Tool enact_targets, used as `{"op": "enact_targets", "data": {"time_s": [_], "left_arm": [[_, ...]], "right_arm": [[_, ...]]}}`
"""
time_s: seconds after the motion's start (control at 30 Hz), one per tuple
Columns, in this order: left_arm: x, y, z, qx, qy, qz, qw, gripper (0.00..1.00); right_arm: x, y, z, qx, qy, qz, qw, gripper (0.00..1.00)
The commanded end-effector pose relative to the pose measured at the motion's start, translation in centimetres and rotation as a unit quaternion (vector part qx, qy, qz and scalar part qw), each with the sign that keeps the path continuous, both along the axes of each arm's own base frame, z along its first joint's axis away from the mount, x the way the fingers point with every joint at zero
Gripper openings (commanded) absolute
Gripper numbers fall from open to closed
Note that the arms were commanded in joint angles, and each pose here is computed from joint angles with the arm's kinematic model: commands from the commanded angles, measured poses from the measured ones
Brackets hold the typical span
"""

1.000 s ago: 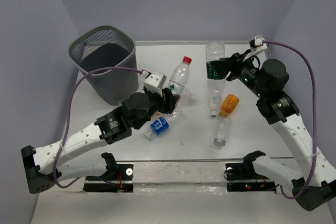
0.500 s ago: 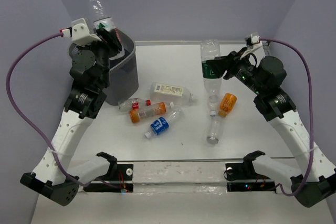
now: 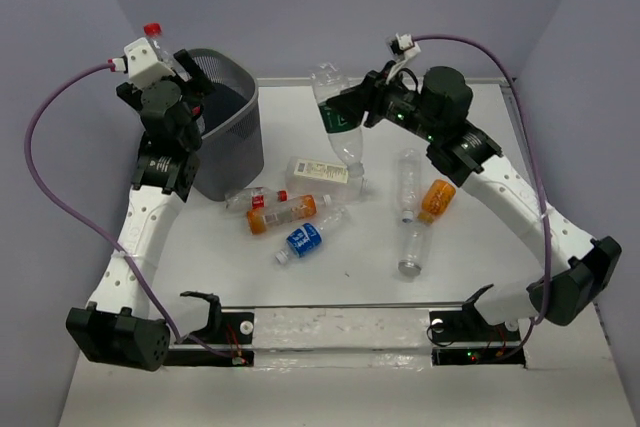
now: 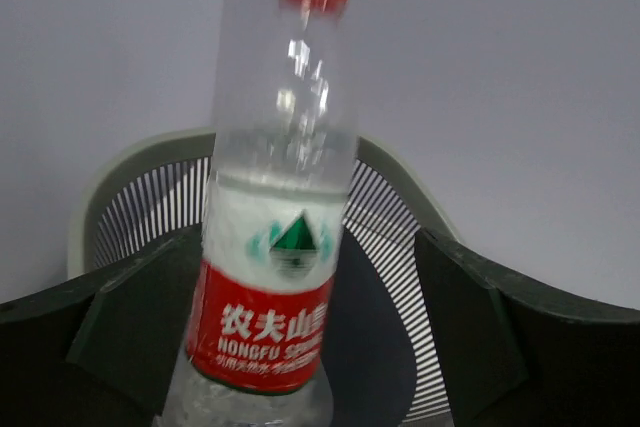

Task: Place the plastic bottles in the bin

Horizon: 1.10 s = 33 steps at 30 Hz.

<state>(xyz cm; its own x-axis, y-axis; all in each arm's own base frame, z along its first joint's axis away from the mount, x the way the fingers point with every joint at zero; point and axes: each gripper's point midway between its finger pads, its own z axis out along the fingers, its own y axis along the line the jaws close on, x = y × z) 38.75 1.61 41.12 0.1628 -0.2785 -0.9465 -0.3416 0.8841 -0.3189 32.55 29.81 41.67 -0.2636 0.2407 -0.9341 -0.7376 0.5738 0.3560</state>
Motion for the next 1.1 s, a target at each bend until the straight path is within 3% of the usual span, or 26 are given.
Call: {"op": "enact_targets", "data": {"time_s": [0.0,0.17,0.23,0.33,0.37,0.43,0.5,0.53,0.63,0.67,0.73,0.77,0.83,0.93,0.97,1.0,1.07], "left_arm": [[-2.7,-0.9,5.1,-0.022,-0.076,-0.04,0.996,0.99],[-6.6,-3.7,5.0,-0.034,-0.072,-0.141,0.987,0.99],[-8.0,-4.5,2.7,-0.041,-0.043,-0.165,0.984,0.99],[-9.3,-6.1,-0.9,-0.034,0.026,-0.215,0.976,0.99],[-9.8,-6.7,-1.7,-0.035,0.042,-0.234,0.971,0.99],[-11.4,-7.0,-4.0,-0.042,0.076,-0.246,0.965,0.99],[-12.7,-7.0,-5.3,-0.055,0.084,-0.249,0.963,0.99],[-13.4,-7.3,-5.8,-0.06,0.084,-0.258,0.961,0.99],[-15.5,-8.1,-8.5,-0.079,0.106,-0.285,0.949,0.99],[-16.2,-8.9,-10.1,-0.088,0.124,-0.305,0.94,0.99],[-17.0,-10.2,-12.4,-0.113,0.148,-0.336,0.923,0.99],[-17.5,-11.3,-13.0,-0.123,0.157,-0.365,0.91,0.99],[-18.4,-12.8,-14.6,-0.147,0.173,-0.402,0.887,0.99],[-18.8,-13.2,-16.1,-0.151,0.188,-0.411,0.879,0.99],[-18.9,-13.2,-16.5,-0.151,0.194,-0.413,0.877,0.99],[-18.8,-13.3,-16.8,-0.15,0.197,-0.415,0.875,0.99],[-18.7,-13.6,-18.0,-0.151,0.213,-0.423,0.868,0.99]], "right_arm": [[0.0,3.3,7.7,0.04,-0.09,0.014,0.995,0.3],[2.0,8.8,9.5,0.058,-0.109,0.013,0.992,0.3],[2.1,10.1,12.4,0.087,-0.133,0.012,0.987,0.29],[4.7,12.3,12.8,0.108,-0.141,0.003,0.984,0.28],[4.3,11.9,16.0,0.141,-0.163,0.002,0.976,0.27],[6.2,13.9,15.4,0.155,-0.166,0.004,0.974,0.26],[5.5,13.8,18.8,0.211,-0.202,0.017,0.956,0.26],[6.3,14.7,17.6,0.212,-0.187,0.021,0.959,0.26],[6.8,16.0,17.8,0.292,-0.205,0.022,0.934,0.26],[7.8,17.6,15.8,0.297,-0.196,0.017,0.934,0.26],[7.2,17.6,17.2,0.339,-0.217,0.002,0.915,0.24],[8.3,19.6,14.5,0.333,-0.214,0.003,0.918,0.24],[8.6,19.7,14.1,0.344,-0.236,-0.028,0.909,0.22],[9.6,21.0,11.5,0.321,-0.223,-0.045,0.919,0.21],[10.2,21.6,10.2,0.305,-0.218,-0.047,0.926,0.27],[10.5,22.5,8.8,0.277,-0.22,-0.042,0.935,0.45],[10.4,23.3,7.9,0.247,-0.221,-0.03,0.943,0.71]]}}
